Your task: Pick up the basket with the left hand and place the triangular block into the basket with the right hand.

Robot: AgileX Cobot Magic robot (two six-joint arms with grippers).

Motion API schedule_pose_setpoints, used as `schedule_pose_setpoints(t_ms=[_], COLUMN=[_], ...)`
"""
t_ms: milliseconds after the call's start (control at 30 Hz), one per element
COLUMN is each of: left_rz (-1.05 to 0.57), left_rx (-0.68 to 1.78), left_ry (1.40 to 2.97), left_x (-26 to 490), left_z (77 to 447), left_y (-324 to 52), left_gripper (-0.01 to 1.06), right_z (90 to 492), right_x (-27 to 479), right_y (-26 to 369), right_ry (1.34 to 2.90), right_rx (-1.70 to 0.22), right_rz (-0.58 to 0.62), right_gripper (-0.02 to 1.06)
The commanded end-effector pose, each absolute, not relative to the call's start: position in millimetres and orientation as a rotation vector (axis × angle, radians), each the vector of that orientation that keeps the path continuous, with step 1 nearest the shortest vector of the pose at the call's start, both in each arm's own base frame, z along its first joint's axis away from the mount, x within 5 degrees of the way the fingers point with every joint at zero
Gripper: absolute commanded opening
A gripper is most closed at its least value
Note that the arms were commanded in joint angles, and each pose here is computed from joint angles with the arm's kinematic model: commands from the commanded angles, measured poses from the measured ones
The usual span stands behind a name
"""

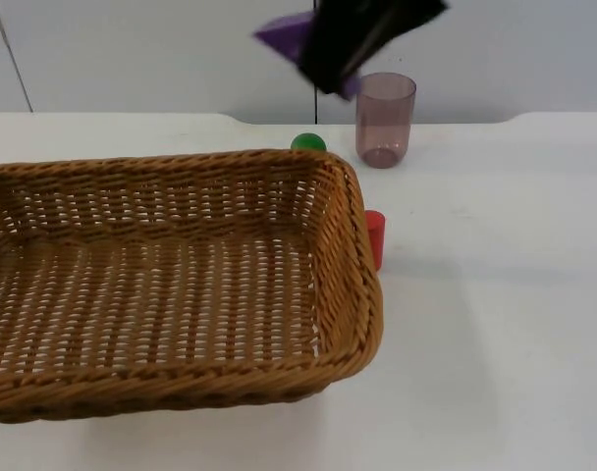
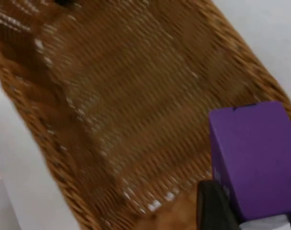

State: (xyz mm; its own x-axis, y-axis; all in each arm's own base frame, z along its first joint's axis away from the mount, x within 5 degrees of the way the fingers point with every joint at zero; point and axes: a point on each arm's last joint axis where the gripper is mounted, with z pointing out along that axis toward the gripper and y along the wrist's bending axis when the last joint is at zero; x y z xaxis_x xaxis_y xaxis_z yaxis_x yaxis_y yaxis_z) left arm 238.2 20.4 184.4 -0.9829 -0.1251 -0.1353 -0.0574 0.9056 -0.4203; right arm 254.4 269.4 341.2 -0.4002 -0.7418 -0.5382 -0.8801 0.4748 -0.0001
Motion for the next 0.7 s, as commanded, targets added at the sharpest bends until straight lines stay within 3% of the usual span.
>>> schedule_pose_setpoints(t_ms=[0, 400, 500, 533, 633, 667], left_rz=[-0.662, -0.664, -0.661, -0.661, -0.661, -0.661], left_rx=[-0.151, -0.150, -0.147, -0.147, -0.147, -0.147], left_ry=[2.896, 2.898, 2.896, 2.896, 2.896, 2.896], left_x=[237, 237, 237, 237, 237, 237], left_z=[188, 188, 188, 188, 188, 188], left_y=[19, 19, 19, 19, 19, 19], left_gripper=[0.00, 0.00, 0.00, 0.00, 0.00, 0.00], right_z=[335, 249, 237, 237, 234, 234], right_x=[254, 260, 262, 262, 264, 264], right_y=[279, 330, 332, 332, 331, 331], right_ry=[2.238, 2.334, 2.352, 2.352, 2.341, 2.341], right_rx=[-1.366, -1.517, -1.540, -1.540, -1.560, -1.560], right_rz=[0.395, 0.365, 0.348, 0.348, 0.300, 0.300], right_gripper=[0.00, 0.01, 0.15, 0.15, 0.40, 0.40])
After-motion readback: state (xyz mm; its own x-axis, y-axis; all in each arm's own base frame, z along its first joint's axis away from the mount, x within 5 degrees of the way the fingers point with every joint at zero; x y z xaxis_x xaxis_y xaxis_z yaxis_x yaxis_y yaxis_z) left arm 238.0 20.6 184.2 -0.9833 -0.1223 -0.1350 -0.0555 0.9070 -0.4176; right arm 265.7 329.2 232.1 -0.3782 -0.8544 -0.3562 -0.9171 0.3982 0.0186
